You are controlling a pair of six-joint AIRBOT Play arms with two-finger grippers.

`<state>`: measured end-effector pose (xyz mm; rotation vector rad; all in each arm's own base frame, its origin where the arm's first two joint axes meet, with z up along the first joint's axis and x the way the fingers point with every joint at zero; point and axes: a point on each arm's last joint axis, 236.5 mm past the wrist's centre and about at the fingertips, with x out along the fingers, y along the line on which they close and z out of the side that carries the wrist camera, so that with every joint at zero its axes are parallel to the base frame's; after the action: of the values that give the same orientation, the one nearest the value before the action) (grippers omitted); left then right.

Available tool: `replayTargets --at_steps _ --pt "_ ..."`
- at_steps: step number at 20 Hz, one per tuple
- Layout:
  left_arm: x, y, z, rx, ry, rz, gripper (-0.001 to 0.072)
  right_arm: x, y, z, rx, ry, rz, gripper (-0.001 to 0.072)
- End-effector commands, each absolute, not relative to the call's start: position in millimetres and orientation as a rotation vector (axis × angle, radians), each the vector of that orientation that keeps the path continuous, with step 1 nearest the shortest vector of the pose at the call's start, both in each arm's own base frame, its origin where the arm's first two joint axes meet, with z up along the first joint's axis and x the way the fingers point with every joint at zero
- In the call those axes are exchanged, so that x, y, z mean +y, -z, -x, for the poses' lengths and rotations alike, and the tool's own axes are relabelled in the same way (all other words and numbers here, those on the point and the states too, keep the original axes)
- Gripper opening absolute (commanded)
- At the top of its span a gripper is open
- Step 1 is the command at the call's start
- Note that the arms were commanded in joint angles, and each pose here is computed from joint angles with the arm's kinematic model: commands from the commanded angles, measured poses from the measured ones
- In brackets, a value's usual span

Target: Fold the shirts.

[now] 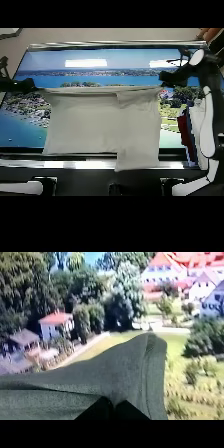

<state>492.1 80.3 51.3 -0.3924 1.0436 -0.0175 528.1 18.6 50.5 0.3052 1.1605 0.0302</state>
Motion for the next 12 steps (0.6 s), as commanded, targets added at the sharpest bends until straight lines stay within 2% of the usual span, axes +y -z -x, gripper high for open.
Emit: replayTargets --at_steps 1,4,8,12 --pt "75.1 -5.1 -531.0 1.06 0.03 0.47 0.0033 27.8 -15.9 -584.2 1.024 0.012 -0.441 0.0058" --pt "78.6 -8.3 -522.7 1.091 0.077 0.412 0.0035 12.6 -15.6 -551.3 1.148 0.009 -0.399 0.0057" --pt "74.7 34.6 -456.6 1.404 0.116 0.394 0.0034 26.9 18.8 -451.7 1.574 -0.021 -0.348 0.0057" --pt "63.9 69.5 -410.9 1.637 0.167 0.445 0.0033 43.4 65.5 -410.0 1.735 0.022 -0.359 0.0057"
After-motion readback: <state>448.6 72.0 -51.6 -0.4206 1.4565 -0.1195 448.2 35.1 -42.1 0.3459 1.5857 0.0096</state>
